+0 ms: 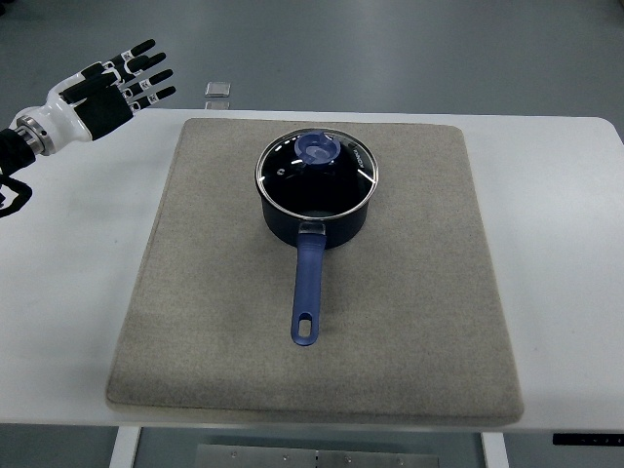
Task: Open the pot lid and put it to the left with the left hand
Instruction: 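Raise the open left hand and move it toward the saucepan, then reach the left hand over the glass lid, fingers curling down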
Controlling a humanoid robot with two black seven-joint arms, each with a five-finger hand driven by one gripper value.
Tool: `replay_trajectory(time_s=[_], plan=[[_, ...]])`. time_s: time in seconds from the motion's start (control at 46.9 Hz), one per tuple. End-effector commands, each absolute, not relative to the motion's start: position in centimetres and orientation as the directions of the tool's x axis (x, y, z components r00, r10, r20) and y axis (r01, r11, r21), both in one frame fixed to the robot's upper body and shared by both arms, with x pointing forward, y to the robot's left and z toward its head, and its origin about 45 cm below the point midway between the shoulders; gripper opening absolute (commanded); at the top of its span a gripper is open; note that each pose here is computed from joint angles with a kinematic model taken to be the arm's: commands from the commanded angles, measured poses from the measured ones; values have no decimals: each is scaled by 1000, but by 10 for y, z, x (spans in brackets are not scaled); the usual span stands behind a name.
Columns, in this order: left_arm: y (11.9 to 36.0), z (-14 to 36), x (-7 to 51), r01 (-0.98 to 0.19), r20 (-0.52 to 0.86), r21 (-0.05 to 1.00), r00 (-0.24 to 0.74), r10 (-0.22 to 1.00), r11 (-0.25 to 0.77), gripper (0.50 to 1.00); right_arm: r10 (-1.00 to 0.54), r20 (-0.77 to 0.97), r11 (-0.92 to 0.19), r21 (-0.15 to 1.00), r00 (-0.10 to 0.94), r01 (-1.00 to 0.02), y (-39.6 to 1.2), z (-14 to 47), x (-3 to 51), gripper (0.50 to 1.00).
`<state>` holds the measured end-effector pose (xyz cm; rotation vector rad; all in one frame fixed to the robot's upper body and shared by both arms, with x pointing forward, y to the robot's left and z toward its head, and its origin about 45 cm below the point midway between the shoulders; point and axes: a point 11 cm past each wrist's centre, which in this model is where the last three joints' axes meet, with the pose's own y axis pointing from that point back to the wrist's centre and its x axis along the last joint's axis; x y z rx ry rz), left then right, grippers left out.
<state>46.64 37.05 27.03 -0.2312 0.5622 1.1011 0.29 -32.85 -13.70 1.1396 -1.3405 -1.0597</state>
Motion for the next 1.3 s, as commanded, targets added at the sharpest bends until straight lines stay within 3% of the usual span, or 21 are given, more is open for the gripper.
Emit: replay_trajectory(time_s=[0.0,0.618,0.917,1.13,1.279], plan=[[370,270,466,-889,-537,96,332,776,447,994,-987,159,159,984,-15,-74,-329,-137,3,915],[359,285,475,-868,-449,121,385,806,482,994,-987,159,159,984,-14,-73,-329,-137,3,915],[342,335,489,-834,25,108,547,837,542,992,-987,159,159,984,-14,-73,-329,-137,3,915],[329,352,492,-792,305,158,607,734,590,992,-987,159,159,984,-14,-73,-329,-137,3,915],[309,359,484,-738,398,175,659,639,652,992,-987,159,159,984,-15,-74,-329,-137,3,915]])
